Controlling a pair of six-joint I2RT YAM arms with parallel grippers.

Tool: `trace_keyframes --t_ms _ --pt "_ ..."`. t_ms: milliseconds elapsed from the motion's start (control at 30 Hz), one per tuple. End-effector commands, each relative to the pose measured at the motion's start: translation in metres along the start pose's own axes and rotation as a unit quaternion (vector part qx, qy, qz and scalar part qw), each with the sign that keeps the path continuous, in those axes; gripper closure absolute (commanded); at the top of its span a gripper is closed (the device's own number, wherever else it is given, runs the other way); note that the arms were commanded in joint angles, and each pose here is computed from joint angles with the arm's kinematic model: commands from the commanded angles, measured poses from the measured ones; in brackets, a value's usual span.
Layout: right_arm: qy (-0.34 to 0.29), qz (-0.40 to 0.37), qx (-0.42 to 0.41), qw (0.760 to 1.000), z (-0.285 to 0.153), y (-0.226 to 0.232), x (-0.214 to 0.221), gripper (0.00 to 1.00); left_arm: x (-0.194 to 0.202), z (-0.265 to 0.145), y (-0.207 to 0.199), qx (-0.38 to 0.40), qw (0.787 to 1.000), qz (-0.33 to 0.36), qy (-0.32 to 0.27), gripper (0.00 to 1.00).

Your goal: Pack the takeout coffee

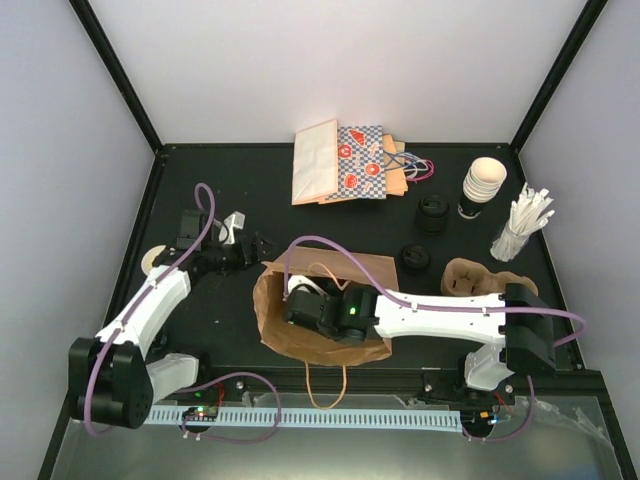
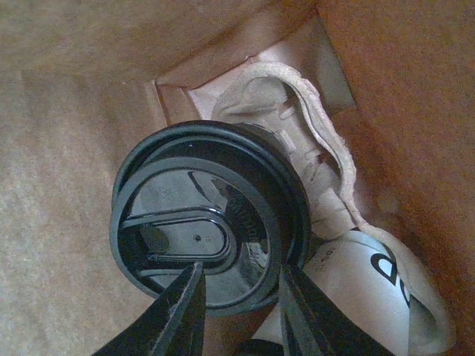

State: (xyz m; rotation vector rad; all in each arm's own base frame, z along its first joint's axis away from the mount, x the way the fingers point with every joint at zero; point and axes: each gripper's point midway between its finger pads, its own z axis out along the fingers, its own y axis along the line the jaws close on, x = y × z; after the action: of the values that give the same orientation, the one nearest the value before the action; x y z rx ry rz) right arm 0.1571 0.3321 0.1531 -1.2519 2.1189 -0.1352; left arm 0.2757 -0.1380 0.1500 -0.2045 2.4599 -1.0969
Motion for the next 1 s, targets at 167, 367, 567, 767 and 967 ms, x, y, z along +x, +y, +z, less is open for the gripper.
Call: trace_keyframes --t_ms 167,367,567,767,967 --pt "0.005 -0.006 -0.012 1.000 0.015 0.007 -0.011 0.75 -0.008 0.013 -0.014 0.059 0.998 0.029 0.013 0.04" --pt "0.006 -0.014 0.009 1.000 0.013 -0.001 -0.014 0.93 -0.006 0.016 -0.012 0.058 0.998 0.032 0.019 0.05" --pt "-0.012 -0.008 0.022 1.000 -0.001 -0.014 -0.020 0.99 -0.009 0.019 -0.011 0.059 0.998 0.031 0.022 0.05" --pt "-0.028 -0.011 0.045 0.999 -0.014 -0.025 -0.025 0.99 -0.014 0.023 -0.010 0.057 0.998 0.030 0.021 0.05" --pt "-0.041 -0.002 0.018 0.999 -0.021 -0.021 -0.032 0.87 -0.013 0.024 -0.010 0.060 0.997 0.032 0.025 0.05"
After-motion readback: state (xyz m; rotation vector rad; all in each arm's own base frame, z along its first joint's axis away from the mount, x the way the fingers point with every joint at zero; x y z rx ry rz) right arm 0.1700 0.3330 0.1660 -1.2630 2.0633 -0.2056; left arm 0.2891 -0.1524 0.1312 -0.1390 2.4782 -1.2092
